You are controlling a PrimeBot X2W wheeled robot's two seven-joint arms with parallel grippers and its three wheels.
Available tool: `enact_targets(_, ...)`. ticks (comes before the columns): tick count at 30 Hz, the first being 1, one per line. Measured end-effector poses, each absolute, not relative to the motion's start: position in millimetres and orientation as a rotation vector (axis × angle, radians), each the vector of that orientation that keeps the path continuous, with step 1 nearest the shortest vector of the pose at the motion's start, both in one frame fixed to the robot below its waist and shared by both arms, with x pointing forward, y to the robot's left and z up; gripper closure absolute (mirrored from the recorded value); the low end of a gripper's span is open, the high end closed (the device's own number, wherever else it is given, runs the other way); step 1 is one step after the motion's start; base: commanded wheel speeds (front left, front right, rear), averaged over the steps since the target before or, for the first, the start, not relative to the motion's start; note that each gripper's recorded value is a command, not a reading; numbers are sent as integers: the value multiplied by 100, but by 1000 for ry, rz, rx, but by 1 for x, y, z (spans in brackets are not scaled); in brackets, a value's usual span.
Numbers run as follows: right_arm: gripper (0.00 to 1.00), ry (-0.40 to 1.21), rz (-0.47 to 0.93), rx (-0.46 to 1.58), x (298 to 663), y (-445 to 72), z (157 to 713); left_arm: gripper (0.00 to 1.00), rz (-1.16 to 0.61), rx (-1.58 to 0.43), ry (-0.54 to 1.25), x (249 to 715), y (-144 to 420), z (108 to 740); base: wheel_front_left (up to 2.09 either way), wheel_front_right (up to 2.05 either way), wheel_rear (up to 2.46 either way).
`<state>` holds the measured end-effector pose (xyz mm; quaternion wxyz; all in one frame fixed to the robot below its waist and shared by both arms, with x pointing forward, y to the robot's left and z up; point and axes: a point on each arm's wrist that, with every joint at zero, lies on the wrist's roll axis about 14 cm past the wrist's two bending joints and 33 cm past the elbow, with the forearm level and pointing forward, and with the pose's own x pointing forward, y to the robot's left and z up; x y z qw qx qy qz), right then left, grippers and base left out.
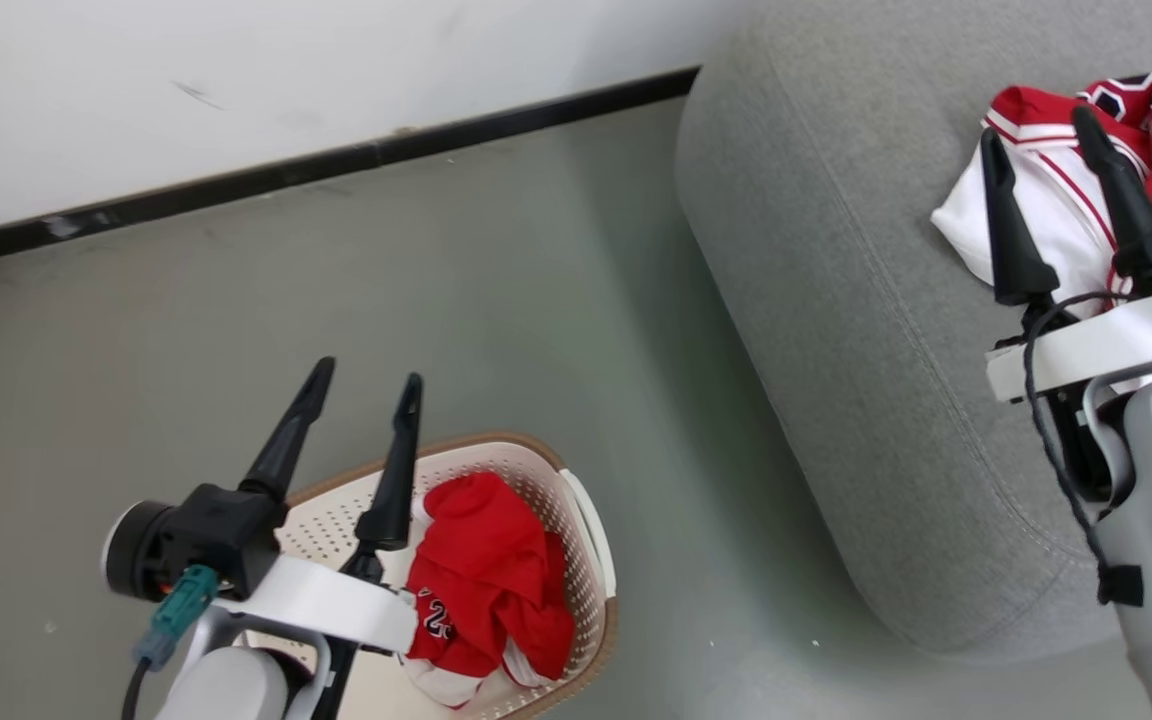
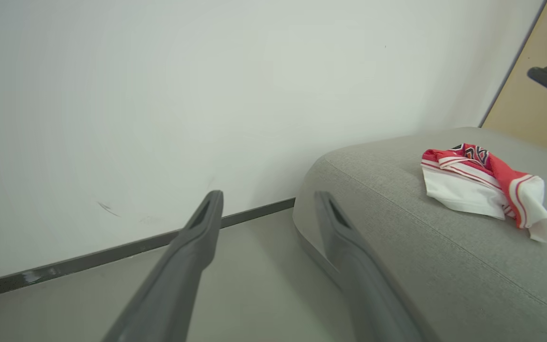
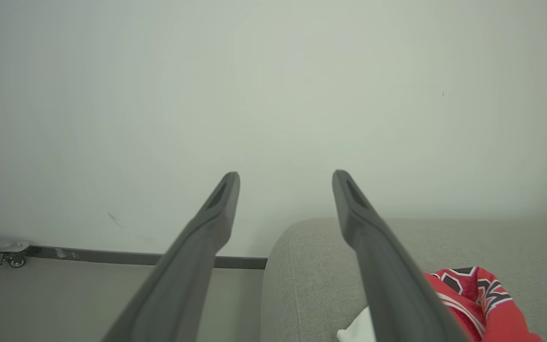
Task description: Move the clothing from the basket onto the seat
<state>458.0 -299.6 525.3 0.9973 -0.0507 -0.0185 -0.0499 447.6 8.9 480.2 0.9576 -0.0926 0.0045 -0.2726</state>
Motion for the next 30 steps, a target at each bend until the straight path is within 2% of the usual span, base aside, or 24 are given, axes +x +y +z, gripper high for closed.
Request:
enact_targets(10, 0, -84, -72, -54, 450, -267, 530, 0, -306, -133, 3, 448, 77, 484, 0, 0, 0)
enact_targets(30, 0, -47, -40, -2, 399, -224, 505, 0, -99, -99, -22, 404, 142, 499, 0, 0, 0)
